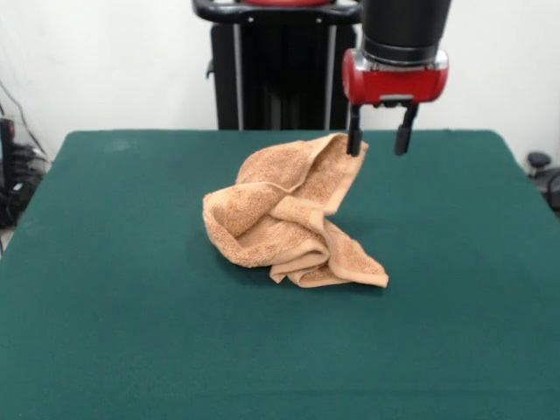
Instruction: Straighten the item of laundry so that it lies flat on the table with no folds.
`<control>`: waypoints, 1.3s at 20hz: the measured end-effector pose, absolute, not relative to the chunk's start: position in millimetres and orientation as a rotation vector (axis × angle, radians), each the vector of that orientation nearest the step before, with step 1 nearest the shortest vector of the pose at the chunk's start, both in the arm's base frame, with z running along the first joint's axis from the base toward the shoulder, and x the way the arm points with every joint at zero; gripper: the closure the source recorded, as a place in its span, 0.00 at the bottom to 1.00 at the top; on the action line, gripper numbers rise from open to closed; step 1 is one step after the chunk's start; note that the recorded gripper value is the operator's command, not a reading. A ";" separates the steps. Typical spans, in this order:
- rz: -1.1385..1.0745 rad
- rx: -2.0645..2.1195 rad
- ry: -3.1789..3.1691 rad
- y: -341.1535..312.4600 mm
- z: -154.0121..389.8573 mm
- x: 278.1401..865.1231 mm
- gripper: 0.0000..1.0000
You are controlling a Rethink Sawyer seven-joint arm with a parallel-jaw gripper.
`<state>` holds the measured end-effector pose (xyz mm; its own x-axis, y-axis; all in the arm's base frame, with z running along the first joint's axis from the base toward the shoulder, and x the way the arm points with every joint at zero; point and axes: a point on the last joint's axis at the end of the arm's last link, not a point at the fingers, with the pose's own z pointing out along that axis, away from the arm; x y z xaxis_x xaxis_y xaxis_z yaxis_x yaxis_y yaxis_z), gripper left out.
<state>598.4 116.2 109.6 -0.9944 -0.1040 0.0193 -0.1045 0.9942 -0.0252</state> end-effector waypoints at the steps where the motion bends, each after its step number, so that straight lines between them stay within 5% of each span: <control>1: 0.041 0.163 -3.120 116.3 110.4 597.3 0.00; 26: 0.051 0.180 -3.169 121.1 103.1 594.8 0.00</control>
<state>594.8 121.1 103.1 -0.9930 -0.1140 -0.0307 -0.1130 0.9930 -0.0338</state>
